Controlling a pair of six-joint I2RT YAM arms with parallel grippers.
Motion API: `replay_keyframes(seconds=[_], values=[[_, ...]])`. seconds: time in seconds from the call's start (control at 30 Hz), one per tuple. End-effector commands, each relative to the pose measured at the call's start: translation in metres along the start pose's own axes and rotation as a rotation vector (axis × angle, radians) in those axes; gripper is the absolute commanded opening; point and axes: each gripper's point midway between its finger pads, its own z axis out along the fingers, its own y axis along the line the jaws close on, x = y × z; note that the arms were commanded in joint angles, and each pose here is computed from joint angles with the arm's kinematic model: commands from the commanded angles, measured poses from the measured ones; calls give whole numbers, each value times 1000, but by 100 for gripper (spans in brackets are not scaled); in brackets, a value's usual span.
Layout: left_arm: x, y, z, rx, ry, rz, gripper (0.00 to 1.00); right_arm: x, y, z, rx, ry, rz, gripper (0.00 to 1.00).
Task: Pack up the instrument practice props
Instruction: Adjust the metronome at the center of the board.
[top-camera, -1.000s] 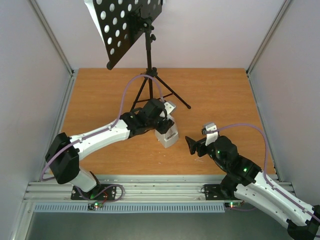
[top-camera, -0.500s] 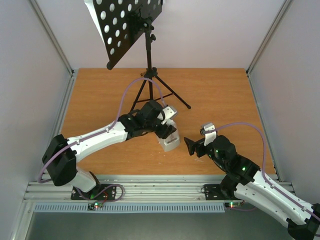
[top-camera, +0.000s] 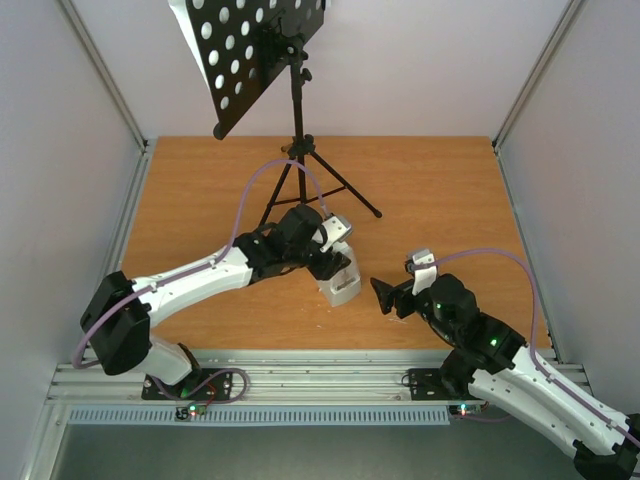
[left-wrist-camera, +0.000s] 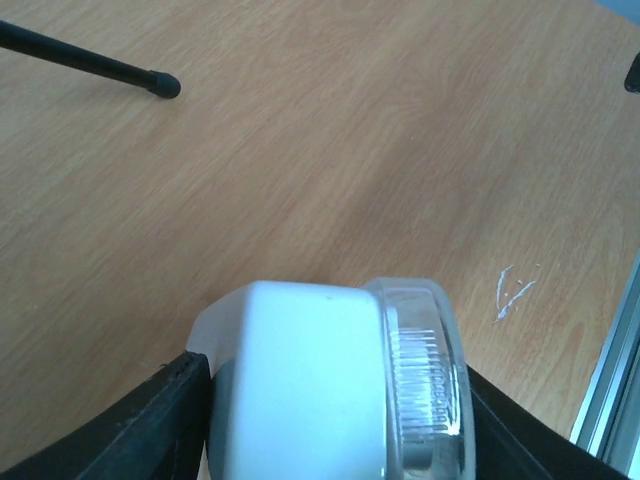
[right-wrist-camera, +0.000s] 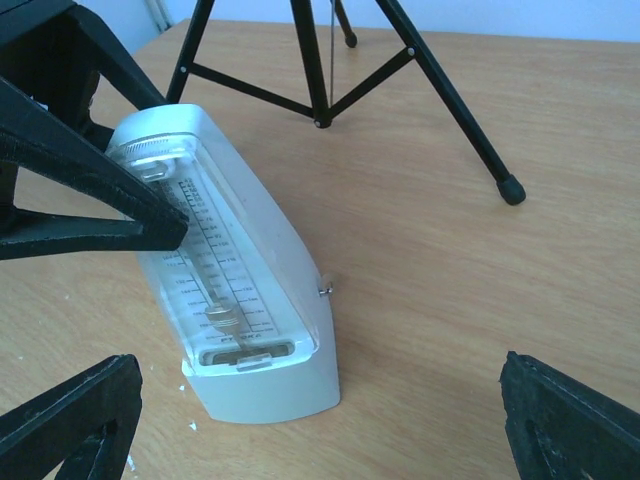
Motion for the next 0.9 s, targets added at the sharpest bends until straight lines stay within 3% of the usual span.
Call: replay_keyframes(seconds=[0.0,0.2,0.43,0.67,0.77,0.87], values=[[-6,2,-6,-26,-36,-7,55,3,1,-2,-9,8,19,99],[-5,22,-15,-172,-54,-55,44,4,-1,-2,2,12,23,99],[-4,46,-39,-380,-130,-204,42,6,-5,-2,27,19,30,98],[4,46,-36,-363,-154,-349,43,7,-8,-3,40,24,32,99],[6,42,-34,-339,-157,-370,54,7,-8,-3,42,28,35,98],[4,35,-39,-295,-173,-367,78,7,-7,-5,38,33,40,98]])
